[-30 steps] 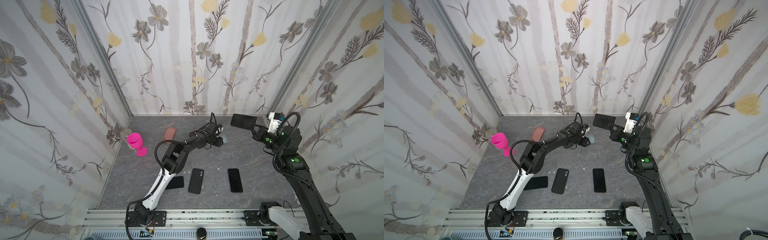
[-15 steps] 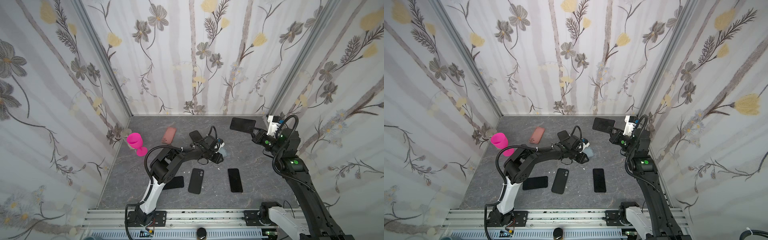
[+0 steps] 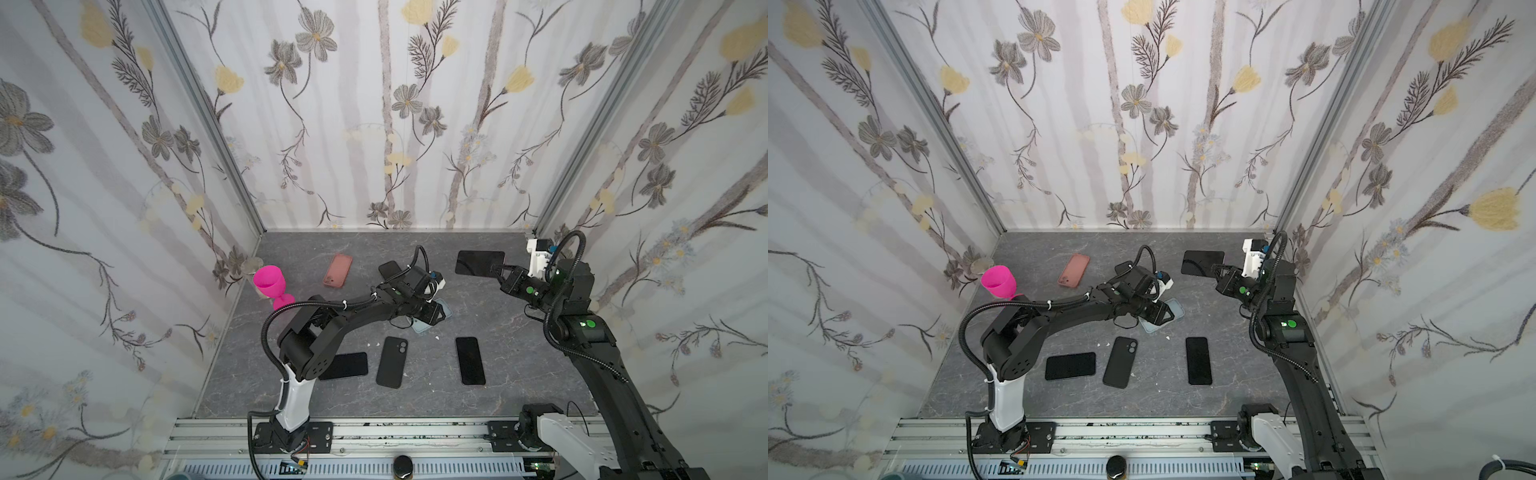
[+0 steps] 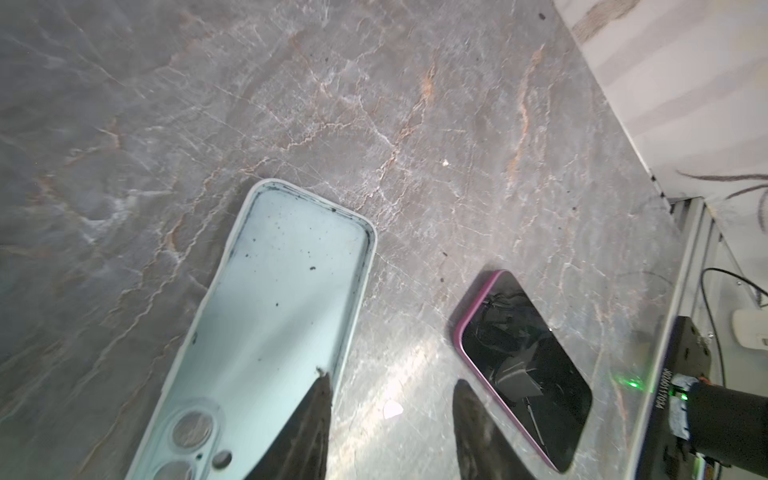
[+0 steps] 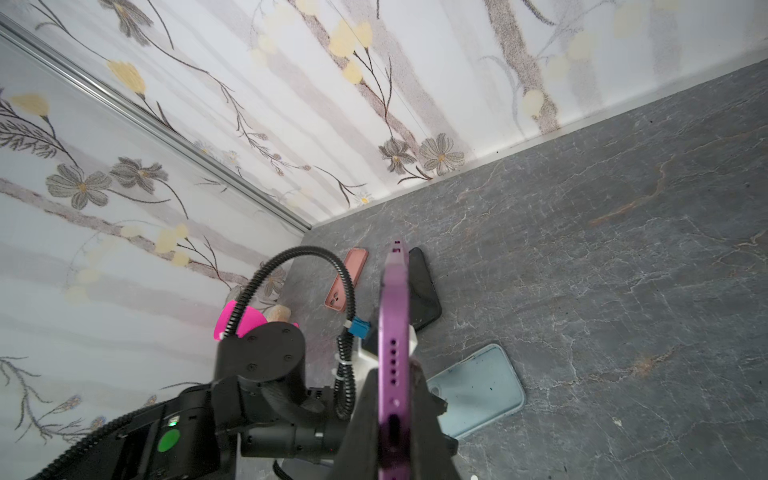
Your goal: Put the phone into the phone case
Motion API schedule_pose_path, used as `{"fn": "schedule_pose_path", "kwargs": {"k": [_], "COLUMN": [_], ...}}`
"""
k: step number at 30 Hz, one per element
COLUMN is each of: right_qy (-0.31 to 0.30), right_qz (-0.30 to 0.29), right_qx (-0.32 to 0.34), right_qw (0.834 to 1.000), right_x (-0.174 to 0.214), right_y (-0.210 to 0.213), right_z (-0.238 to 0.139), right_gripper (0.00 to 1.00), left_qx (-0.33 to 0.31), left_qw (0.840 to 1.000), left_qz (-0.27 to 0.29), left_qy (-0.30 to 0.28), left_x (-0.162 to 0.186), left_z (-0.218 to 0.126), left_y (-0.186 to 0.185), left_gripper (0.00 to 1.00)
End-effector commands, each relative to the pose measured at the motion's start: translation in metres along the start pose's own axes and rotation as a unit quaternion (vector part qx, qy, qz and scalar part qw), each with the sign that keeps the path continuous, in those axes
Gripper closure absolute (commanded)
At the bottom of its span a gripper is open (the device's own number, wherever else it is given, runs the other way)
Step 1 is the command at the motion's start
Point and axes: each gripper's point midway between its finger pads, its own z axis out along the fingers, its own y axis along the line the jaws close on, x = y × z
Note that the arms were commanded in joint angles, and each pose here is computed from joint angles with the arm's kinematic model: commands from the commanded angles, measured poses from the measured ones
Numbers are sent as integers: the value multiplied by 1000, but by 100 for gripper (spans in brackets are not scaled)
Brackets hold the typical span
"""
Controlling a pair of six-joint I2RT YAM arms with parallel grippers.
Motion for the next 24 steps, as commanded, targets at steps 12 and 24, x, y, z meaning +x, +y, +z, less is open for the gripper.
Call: {"fn": "schedule_pose_path", "kwargs": {"k": [12,24], "right_qy": [148,280], "right_qz": [-44,-11], "right_qx": [-36,-42], "right_qw": [987,959], "right_x": [53,140], "right_y": [-23,-51], "right_z": [50,101], "right_gripper": [100,100], "left_qx": [-50,-35], "left_qw": [987,973], "left_qz": [-146,-219], "left_qy": [-49,-66], "left_x": [51,42], "left_z": [-53,-29], "left_y": [35,66], "left_gripper": [58,59]}}
